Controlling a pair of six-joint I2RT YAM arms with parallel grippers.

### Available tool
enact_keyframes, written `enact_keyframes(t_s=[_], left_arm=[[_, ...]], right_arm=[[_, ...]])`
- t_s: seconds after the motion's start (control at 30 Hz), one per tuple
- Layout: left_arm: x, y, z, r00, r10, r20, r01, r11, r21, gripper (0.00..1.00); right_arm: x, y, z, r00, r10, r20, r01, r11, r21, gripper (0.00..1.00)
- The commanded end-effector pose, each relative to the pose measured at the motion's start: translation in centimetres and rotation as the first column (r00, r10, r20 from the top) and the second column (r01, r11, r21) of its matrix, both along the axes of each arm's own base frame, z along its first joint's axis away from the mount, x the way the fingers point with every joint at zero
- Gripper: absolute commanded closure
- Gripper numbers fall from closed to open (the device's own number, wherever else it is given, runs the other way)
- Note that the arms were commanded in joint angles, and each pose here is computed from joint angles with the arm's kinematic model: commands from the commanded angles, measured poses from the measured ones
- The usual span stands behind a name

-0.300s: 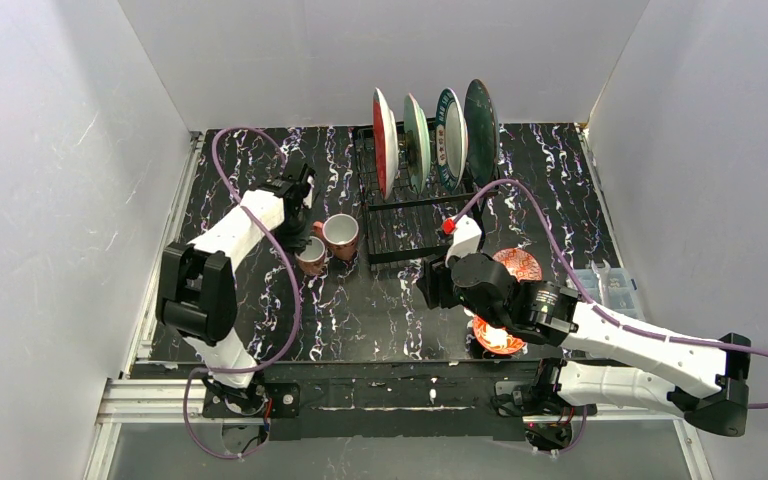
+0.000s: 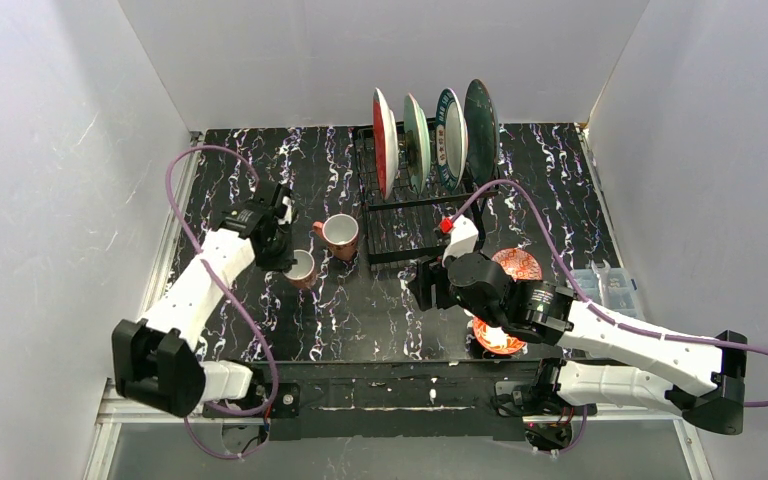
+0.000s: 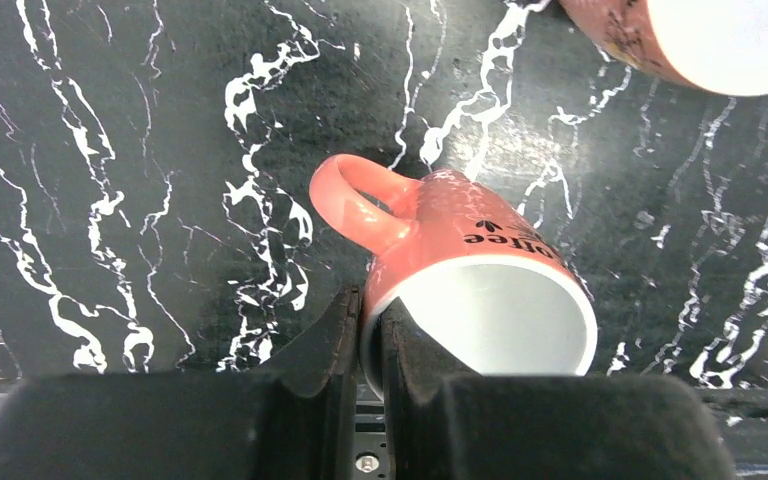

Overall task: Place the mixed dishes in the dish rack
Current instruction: Pick up the cup at the center of the board, then turn the cup upside down in the dish rack.

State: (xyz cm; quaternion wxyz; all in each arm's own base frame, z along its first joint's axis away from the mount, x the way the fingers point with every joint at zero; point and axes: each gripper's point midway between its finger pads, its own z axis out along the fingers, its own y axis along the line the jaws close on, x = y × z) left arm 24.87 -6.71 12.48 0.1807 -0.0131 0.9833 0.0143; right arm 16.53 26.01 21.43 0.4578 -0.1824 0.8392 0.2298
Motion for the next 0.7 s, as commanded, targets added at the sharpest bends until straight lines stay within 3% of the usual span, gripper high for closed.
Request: enact_keyframes(t_s=[0.0, 0.2, 0.37, 0.67], left_arm=[[-1.9, -1.4, 2.8, 0.996, 0.010, 0.092, 0.004, 0.989, -0.149, 1.00], [-2.6, -3.5, 6.0, 0.975, -0.015, 0.222, 0.082, 0.951, -0.298, 1.00], [-2.7, -4.8, 8.9, 0.937, -0.029, 0.348, 0.168, 0.911, -0.377, 1.00], [-3.2, -6.9, 12.4, 0.851, -0.027, 0.524, 0.317, 0.823, -0.472, 1.00]], right_arm=[[-0.2, 1.2, 1.6, 1.000, 0.004, -0.001, -0.004, 0.992, 0.126, 0.21], [-0.7, 1.8, 1.7, 0.999, 0.004, -0.038, 0.005, 0.975, 0.221, 0.10], [-1.7, 3.5, 2.2, 0.994, 0.052, -0.093, -0.020, 0.949, 0.316, 0.09], [-2.7, 5.8, 3.8, 0.976, 0.101, -0.195, 0.028, 0.824, 0.565, 0.09]])
